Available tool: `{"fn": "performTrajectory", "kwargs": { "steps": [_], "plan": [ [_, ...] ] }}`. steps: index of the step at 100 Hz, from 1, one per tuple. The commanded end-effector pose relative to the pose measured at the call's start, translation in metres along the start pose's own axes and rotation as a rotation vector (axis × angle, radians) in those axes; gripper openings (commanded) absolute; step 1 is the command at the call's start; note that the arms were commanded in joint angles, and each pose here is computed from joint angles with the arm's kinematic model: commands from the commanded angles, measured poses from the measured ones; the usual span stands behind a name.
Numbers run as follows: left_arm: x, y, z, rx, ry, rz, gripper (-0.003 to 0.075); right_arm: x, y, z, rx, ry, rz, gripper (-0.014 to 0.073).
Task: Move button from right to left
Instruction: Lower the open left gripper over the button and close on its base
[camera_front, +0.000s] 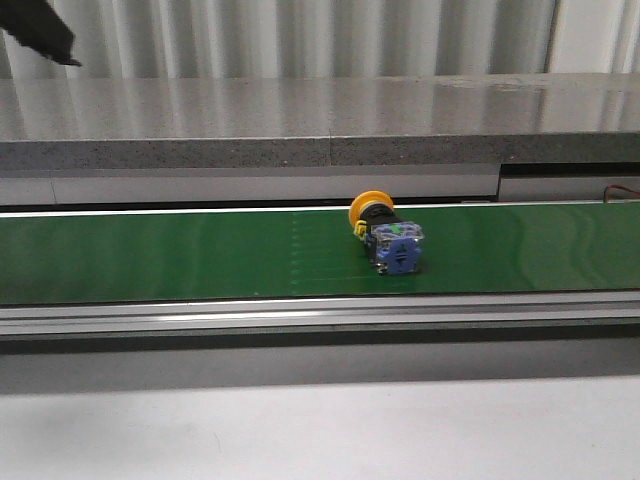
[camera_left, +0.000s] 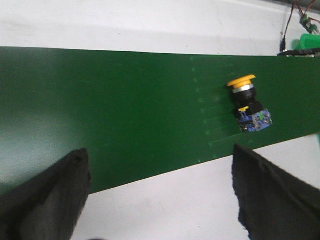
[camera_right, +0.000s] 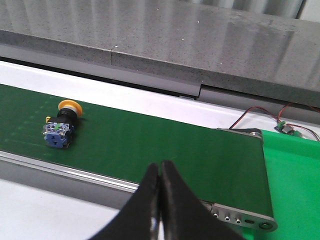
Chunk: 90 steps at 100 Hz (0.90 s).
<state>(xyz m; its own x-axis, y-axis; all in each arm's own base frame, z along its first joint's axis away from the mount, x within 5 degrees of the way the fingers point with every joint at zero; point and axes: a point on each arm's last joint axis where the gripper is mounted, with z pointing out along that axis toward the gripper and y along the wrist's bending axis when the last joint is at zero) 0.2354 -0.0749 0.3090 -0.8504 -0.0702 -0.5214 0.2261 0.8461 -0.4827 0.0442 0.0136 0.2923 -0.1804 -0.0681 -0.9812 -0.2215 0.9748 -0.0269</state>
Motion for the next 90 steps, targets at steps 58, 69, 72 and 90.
{"fn": "performTrajectory", "kwargs": {
  "steps": [58,69,72,90],
  "plan": [
    [-0.039,-0.090,0.086,0.032,0.167,0.050,0.0566,-0.013,-0.001,-0.002,0.008,-0.088,-0.002,-0.0067],
    [-0.039,-0.098,0.101,0.027,0.212,0.033,0.0566,-0.013,-0.001,-0.002,0.008,-0.088,-0.002,-0.0067],
    [-0.039,-0.101,0.105,0.028,0.224,0.034,0.0566,-0.013,-0.001,-0.002,0.008,-0.088,-0.002,-0.0067],
    [-0.039,-0.107,0.129,0.007,0.292,0.012,0.0566,-0.013,-0.001,-0.002,0.008,-0.088,-0.002,-0.0067]
  ]
}}
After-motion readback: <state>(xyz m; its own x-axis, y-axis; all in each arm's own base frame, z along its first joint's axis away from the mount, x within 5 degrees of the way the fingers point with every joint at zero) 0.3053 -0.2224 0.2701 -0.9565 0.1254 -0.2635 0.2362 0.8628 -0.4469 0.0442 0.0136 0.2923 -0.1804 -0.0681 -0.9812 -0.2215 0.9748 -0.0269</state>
